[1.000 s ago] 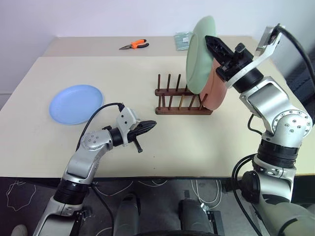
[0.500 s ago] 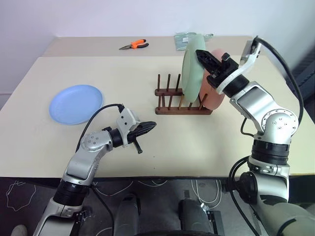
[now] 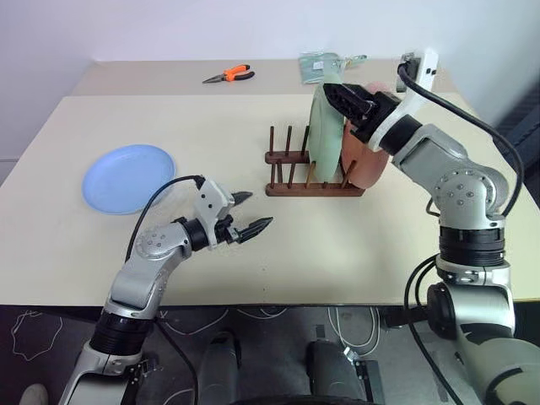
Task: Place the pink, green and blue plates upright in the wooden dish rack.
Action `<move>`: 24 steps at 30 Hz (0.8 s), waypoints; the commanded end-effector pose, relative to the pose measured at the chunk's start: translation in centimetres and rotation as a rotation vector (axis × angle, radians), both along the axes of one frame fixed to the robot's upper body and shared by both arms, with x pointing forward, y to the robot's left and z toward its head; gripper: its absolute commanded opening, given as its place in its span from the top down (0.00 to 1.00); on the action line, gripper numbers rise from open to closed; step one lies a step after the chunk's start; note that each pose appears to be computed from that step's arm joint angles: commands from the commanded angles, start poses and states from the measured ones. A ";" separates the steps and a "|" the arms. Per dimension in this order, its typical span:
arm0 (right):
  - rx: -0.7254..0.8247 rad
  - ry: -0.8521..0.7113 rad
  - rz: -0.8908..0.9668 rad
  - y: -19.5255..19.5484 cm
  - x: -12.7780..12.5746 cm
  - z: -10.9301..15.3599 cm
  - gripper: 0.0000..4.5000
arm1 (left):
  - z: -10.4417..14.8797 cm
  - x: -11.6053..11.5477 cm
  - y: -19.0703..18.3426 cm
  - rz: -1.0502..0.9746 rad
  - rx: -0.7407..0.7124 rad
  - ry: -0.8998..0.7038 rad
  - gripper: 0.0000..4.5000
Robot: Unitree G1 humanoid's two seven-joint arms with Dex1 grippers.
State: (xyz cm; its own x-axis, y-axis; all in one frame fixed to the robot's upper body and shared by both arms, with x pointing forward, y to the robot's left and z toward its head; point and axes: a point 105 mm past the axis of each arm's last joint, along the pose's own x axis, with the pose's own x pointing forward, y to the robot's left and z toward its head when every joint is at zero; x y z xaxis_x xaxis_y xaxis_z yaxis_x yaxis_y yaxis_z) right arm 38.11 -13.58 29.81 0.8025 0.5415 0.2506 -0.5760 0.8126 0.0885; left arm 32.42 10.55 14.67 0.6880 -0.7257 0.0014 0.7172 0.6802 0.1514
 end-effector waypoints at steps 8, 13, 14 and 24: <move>-0.461 -0.495 0.149 4.6 -5.5 3.6 0.01 | 2.6 3.5 16.5 1.008 -0.166 -0.030 0.13; -0.578 -0.473 0.341 8.4 -7.6 -1.1 0.01 | 1.4 1.2 20.4 1.262 -0.189 0.079 0.13; -0.572 -0.460 0.374 9.1 -7.9 -2.0 0.01 | 1.1 0.9 20.4 1.268 -0.220 0.109 0.13; -0.496 -0.328 0.493 11.9 -9.8 -7.1 0.01 | -2.1 0.3 20.1 1.265 -0.596 0.427 0.13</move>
State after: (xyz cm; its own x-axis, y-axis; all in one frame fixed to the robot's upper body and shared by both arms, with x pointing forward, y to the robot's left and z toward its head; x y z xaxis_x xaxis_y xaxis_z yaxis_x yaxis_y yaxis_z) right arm 29.16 -2.11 21.33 0.3885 0.9212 0.0224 -0.8310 0.3607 -0.4235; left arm 32.66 30.16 11.91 0.8723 0.3880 -0.2977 -0.4814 0.7885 -0.3829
